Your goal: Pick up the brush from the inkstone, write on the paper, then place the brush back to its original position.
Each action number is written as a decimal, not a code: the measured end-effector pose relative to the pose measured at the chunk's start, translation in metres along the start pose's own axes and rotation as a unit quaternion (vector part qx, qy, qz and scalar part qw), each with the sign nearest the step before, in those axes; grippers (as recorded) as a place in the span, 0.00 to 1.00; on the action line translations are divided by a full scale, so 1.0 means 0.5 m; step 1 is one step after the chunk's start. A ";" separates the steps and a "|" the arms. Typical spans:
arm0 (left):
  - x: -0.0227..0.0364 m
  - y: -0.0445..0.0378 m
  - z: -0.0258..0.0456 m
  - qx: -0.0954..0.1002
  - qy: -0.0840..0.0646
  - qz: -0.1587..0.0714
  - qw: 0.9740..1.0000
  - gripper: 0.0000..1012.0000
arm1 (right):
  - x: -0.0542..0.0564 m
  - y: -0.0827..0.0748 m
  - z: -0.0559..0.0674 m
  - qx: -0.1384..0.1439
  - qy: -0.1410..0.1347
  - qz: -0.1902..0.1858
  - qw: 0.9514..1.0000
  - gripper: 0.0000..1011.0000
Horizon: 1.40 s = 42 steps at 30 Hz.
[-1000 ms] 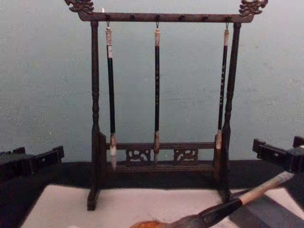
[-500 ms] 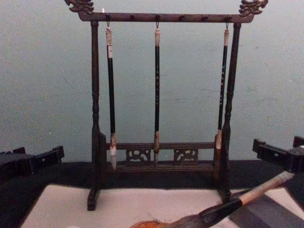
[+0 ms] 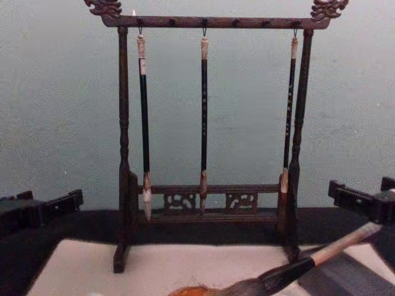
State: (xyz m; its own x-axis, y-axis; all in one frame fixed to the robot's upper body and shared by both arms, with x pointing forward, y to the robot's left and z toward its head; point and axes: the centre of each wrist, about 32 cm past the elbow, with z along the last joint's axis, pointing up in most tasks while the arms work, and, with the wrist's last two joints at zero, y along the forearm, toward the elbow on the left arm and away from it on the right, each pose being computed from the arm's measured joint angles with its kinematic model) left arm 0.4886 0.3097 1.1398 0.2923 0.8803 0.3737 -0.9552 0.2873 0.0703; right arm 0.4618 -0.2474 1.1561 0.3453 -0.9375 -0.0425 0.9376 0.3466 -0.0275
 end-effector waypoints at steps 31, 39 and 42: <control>0.000 0.000 0.000 0.000 0.000 0.000 1.000 0.99 | 0.000 0.000 0.000 0.000 0.000 0.000 1.000 1.00; 0.000 0.000 0.000 0.000 0.000 0.000 1.000 0.99 | 0.000 0.000 0.000 0.000 0.000 0.000 1.000 1.00; 0.000 0.000 0.000 0.000 0.000 0.000 1.000 0.99 | 0.000 0.000 0.000 0.000 0.000 0.000 1.000 1.00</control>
State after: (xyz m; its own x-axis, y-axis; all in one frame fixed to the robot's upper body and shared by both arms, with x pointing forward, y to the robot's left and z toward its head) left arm 0.4886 0.3097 1.1398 0.2923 0.8803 0.3737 -0.9553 0.2873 0.0703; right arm 0.4618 -0.2474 1.1561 0.3453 -0.9375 -0.0425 0.9376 0.3466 -0.0274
